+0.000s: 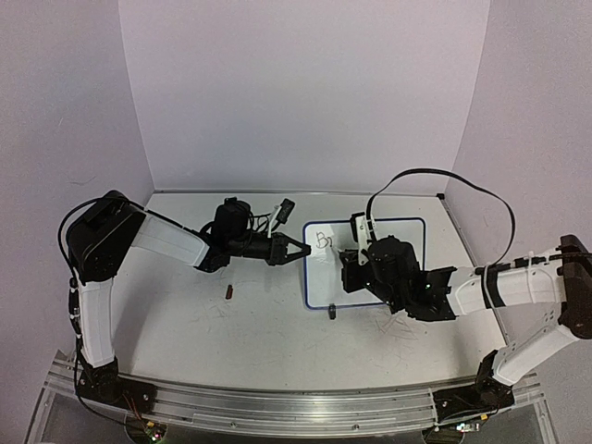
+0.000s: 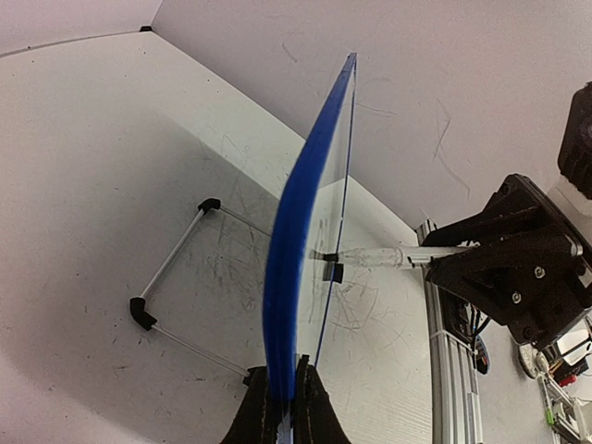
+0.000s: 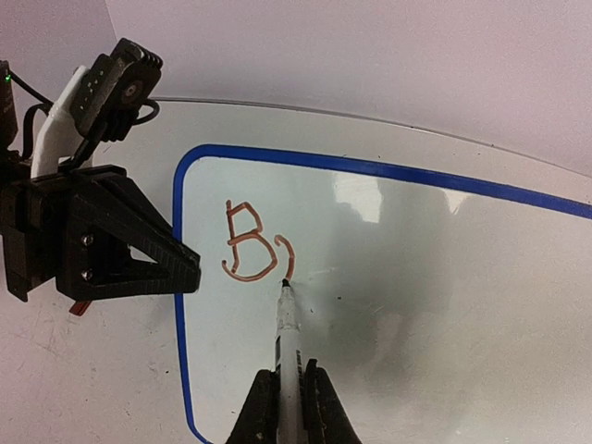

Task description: Write a sentence on the whiteboard

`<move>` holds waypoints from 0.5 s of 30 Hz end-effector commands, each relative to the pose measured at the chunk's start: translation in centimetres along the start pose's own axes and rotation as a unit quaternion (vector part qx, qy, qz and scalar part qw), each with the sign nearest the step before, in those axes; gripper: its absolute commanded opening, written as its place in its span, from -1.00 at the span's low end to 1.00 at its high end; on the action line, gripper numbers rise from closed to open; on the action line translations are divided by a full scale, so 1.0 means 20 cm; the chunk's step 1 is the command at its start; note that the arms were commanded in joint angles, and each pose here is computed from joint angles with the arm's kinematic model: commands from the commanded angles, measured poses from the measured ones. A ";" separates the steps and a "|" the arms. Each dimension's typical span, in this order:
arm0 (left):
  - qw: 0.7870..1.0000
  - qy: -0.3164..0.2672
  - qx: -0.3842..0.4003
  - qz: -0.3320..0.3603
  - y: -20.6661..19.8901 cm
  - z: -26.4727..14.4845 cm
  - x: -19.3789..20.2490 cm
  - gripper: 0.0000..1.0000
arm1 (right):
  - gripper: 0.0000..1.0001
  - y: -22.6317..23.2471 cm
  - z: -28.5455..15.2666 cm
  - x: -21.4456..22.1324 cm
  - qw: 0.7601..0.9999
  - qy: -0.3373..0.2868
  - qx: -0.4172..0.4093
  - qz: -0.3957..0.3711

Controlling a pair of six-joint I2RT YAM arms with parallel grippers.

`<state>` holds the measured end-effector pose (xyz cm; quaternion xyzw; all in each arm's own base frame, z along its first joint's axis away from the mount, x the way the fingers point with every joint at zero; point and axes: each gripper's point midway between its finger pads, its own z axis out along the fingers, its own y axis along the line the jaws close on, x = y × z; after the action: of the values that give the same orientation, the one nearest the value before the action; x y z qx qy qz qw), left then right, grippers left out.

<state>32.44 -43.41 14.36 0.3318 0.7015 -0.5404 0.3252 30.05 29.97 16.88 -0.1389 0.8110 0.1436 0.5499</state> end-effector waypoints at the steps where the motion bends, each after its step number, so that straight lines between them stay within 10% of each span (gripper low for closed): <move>1: 0.999 0.024 -0.044 -0.019 0.07 -0.01 0.06 -1.00 | -1.00 -0.01 -0.01 -0.03 1.000 -0.006 0.012 0.001; 15: 0.999 0.025 -0.043 -0.020 0.06 -0.01 0.06 -1.00 | -1.00 -0.04 0.00 -0.17 0.998 -0.043 0.037 0.008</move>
<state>32.48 -43.37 14.39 0.3308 0.7031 -0.5386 0.3257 30.40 29.79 17.54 -0.1314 0.8071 0.1342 0.5598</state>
